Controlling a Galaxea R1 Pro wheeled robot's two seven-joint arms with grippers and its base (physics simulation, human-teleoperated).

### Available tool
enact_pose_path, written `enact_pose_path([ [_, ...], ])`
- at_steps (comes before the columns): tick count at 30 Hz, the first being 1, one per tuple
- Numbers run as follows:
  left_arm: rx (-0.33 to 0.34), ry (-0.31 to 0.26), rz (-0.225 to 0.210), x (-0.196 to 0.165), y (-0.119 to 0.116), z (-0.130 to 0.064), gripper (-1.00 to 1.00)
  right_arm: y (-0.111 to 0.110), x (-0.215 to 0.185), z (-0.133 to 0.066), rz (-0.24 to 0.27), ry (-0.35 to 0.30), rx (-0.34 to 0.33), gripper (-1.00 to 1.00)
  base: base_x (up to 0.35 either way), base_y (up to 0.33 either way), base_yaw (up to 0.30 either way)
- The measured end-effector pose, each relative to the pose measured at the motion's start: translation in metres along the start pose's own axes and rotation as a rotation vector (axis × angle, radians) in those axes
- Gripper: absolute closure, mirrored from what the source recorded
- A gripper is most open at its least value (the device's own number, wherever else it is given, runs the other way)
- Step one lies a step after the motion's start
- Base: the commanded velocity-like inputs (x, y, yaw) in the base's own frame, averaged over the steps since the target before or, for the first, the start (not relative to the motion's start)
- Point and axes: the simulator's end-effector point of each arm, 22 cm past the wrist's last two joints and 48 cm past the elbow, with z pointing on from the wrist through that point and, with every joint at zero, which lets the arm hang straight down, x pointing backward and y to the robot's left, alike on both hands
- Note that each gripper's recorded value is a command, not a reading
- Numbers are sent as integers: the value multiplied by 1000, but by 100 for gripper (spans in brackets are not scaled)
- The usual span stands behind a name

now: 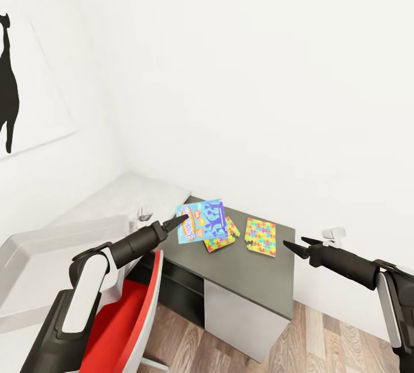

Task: Put all the toys in the child's room - the three board games (two on the bed and one on the table), the two jigsaw puzzles on the table, and the tennis ball on the table - inside the toy box on the table in the child's room.

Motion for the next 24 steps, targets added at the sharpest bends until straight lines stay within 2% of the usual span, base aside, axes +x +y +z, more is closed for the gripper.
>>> enact_pose_path([
  [9, 0, 1, 1, 0, 0, 0, 100, 2, 0, 0, 0, 0, -9, -100, 2, -1, 69],
  [24, -2, 2, 3, 0, 0, 0, 100, 2, -1, 0, -1, -1, -9, -100, 0, 0, 258],
])
